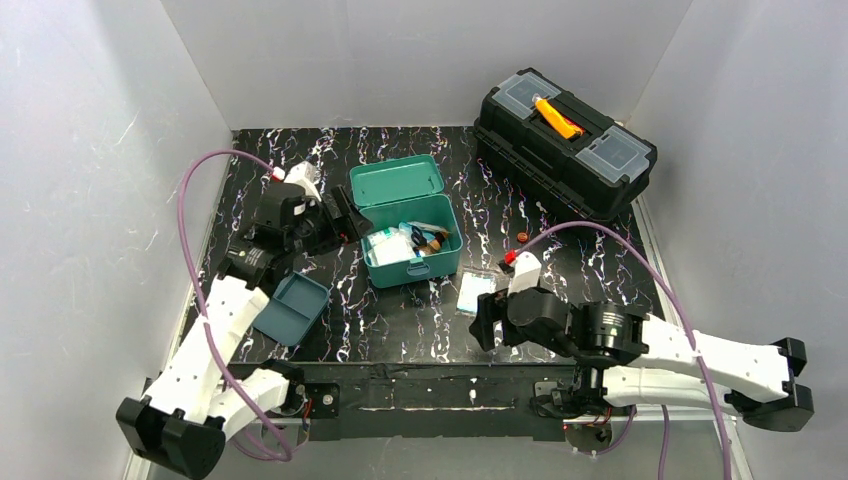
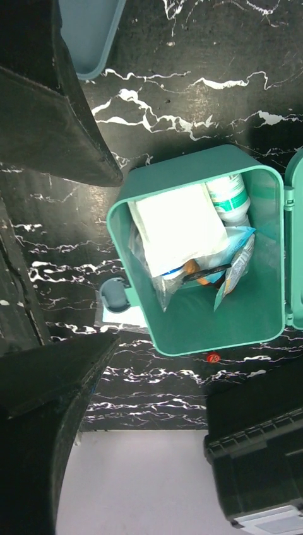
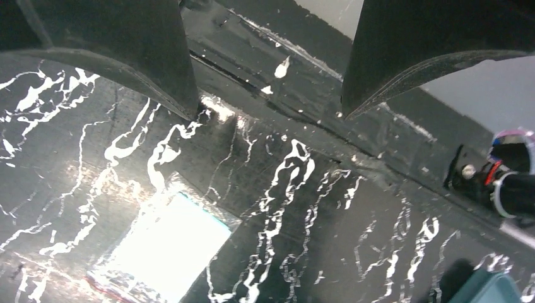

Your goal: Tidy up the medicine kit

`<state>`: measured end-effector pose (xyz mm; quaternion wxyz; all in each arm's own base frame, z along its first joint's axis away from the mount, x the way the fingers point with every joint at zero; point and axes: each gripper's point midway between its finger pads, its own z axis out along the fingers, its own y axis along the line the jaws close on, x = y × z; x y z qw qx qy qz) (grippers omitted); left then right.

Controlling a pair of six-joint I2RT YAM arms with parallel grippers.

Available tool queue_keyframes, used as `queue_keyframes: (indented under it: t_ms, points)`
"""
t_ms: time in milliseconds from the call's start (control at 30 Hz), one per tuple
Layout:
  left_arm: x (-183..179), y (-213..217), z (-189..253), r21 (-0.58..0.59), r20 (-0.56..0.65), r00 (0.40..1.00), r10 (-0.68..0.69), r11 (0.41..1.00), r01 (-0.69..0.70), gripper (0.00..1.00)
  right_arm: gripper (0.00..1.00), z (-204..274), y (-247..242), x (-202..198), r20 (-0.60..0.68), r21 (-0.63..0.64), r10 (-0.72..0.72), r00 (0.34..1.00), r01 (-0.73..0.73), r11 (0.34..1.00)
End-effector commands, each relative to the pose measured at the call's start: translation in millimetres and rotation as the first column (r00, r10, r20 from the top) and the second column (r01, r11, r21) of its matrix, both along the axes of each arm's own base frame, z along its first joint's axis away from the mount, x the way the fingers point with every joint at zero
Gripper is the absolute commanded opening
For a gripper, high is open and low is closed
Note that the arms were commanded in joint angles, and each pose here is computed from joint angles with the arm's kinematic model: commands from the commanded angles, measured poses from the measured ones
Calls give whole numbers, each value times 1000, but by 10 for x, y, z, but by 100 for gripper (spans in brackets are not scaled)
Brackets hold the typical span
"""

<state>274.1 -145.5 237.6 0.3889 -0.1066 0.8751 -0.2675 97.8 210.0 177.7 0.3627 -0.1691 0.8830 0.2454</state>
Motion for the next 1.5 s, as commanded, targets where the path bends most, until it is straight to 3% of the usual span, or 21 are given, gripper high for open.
queue_keyframes:
  t_ms: [0, 133, 500, 633, 833, 1033, 1267, 1467]
  points:
    - [-323, 67, 135, 51, 1, 995, -97, 994, 97, 86, 90, 59, -46, 210, 13, -21, -131, 991, 131, 991]
    - [-534, 86, 135, 67, -1, 988, -157, 985, 157, 98, 90, -87, -70, 374, -37, -33, -198, 979, 197, 980]
    - [-1041, 201, -95, 108, 9, 966, -258, 961, 255, 98, 90, -489, -167, 785, -125, -65, -378, 917, 373, 926]
    - [-1160, 309, -260, 139, -14, 972, -236, 962, 236, 98, 89, -603, -39, 823, -159, -86, -362, 918, 353, 932]
    - [-1188, 638, -475, 203, -106, 994, -4, 979, 26, 98, 87, -653, 282, 863, -199, -53, -270, 942, 265, 963]
    - [-1155, 930, -668, 312, -210, 953, 219, 938, -147, 98, 85, -632, 568, 1024, -201, -47, -238, 950, 233, 971]
    - [-1033, 1131, -857, 399, -224, 892, 392, 872, -282, 98, 87, -546, 771, 1327, -153, -58, -275, 949, 269, 961]
    - [-855, 1125, -1040, 425, -250, 854, 457, 844, -328, 98, 87, -461, 906, 1616, -131, -44, -291, 948, 287, 957]
